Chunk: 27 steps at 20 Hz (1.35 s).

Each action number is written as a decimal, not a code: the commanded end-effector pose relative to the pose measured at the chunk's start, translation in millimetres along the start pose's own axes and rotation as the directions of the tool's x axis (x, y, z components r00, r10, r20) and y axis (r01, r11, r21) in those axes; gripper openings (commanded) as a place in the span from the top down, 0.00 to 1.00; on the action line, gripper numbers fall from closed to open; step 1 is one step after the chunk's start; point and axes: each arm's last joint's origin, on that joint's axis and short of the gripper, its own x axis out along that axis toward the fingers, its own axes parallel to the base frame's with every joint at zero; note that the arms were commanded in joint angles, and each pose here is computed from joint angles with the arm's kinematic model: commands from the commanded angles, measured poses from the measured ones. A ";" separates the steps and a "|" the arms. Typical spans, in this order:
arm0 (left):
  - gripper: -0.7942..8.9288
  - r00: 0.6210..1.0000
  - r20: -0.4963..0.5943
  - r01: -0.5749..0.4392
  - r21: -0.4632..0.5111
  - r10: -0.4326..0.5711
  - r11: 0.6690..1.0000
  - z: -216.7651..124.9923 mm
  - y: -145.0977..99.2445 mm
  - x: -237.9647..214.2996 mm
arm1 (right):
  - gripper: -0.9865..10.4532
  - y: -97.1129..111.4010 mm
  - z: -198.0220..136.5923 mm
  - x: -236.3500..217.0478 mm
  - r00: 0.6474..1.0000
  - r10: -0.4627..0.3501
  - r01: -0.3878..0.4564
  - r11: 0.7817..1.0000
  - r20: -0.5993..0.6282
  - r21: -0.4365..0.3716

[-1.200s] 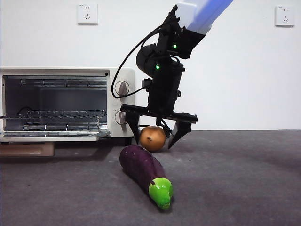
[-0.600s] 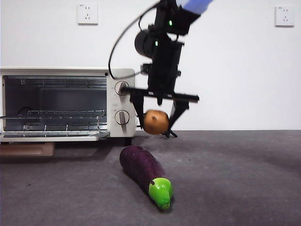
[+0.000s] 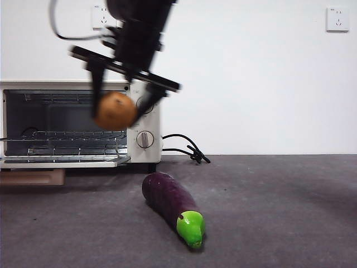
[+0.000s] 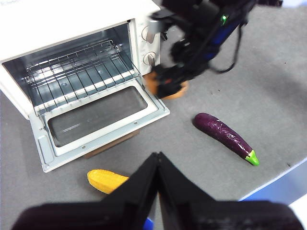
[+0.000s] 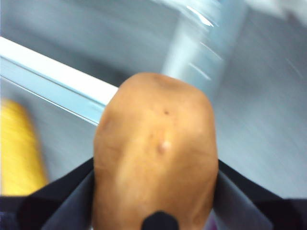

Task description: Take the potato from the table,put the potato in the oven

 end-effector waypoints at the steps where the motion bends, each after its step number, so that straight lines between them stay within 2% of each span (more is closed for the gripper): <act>1: 0.92 1.000 0.004 0.000 0.014 0.000 1.000 0.2 0.0 0.1 | 0.91 19.4 8.3 -1.7 0.988 0.015 -0.007 0.999 0.153 -0.052; 4: 0.92 1.000 0.004 0.001 0.014 -0.001 1.000 0.2 0.0 0.1 | 0.92 32.3 14.4 1.5 0.966 0.060 -0.042 0.996 0.251 -0.076; 7: 0.92 1.000 0.004 0.001 0.014 -0.001 1.000 0.2 0.0 0.1 | 0.92 33.4 18.0 15.3 0.952 0.032 -0.016 0.998 0.306 -0.055; 14: 0.92 1.000 0.001 0.001 0.013 -0.001 1.000 0.7 0.1 0.9 | 0.92 14.7 25.9 55.1 0.938 0.020 -0.035 0.999 0.345 0.038; 18: 0.92 1.000 -0.008 0.002 0.008 -0.002 1.000 2.1 0.6 3.4 | 0.92 12.1 30.4 74.2 0.912 0.032 -0.056 0.997 0.409 0.049; 24: 0.92 1.000 -0.016 0.002 0.003 -0.002 1.000 3.4 1.0 5.7 | 0.92 7.0 34.4 87.2 0.876 -0.034 -0.006 0.997 0.481 0.081; 27: 0.92 1.000 -0.027 0.004 -0.007 -0.004 1.000 5.0 1.5 8.7 | 0.92 4.1 36.0 96.0 0.862 -0.028 -0.019 0.996 0.506 0.089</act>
